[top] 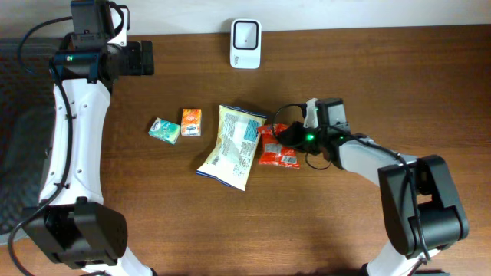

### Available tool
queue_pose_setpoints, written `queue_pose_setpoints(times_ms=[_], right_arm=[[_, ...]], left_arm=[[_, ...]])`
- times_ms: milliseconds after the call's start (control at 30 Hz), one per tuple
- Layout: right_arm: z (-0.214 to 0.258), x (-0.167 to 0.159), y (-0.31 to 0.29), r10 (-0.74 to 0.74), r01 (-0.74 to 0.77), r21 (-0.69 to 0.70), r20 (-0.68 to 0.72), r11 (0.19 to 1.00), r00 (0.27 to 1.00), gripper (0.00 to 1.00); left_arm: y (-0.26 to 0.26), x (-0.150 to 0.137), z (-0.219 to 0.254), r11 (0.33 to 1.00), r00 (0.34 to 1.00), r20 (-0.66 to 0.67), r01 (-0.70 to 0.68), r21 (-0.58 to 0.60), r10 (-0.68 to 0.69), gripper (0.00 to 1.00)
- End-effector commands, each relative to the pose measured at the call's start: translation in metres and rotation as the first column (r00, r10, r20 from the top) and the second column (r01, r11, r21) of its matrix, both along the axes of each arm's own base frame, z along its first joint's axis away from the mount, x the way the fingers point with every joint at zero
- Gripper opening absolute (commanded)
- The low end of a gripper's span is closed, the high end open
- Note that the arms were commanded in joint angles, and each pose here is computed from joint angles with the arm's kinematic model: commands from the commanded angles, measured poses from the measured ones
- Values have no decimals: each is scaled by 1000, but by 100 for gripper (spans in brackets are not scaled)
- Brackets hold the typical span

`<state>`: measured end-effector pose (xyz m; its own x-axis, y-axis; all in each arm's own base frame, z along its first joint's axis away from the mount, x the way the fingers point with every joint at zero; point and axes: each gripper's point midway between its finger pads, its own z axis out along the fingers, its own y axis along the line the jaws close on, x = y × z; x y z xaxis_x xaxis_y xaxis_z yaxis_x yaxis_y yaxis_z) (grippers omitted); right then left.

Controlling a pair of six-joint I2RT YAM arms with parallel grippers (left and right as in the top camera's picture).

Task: Scan the item barcode
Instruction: 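Grasp the red snack bag with the right gripper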

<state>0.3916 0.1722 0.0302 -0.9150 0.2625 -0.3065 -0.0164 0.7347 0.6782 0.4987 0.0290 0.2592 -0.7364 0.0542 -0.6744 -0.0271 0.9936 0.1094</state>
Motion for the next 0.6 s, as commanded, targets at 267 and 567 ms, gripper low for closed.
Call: queue_pose_setpoints(times_ms=[267, 567], right_arm=[[116, 11, -10, -2, 14, -36, 311, 999, 950, 4], [91, 13, -52, -579, 605, -156, 185, 781, 794, 4]], left_arm=[[-2, -2, 11, 1000, 1000, 25, 5, -8, -5, 99], [-2, -2, 11, 1000, 1000, 25, 5, -8, -5, 99]])
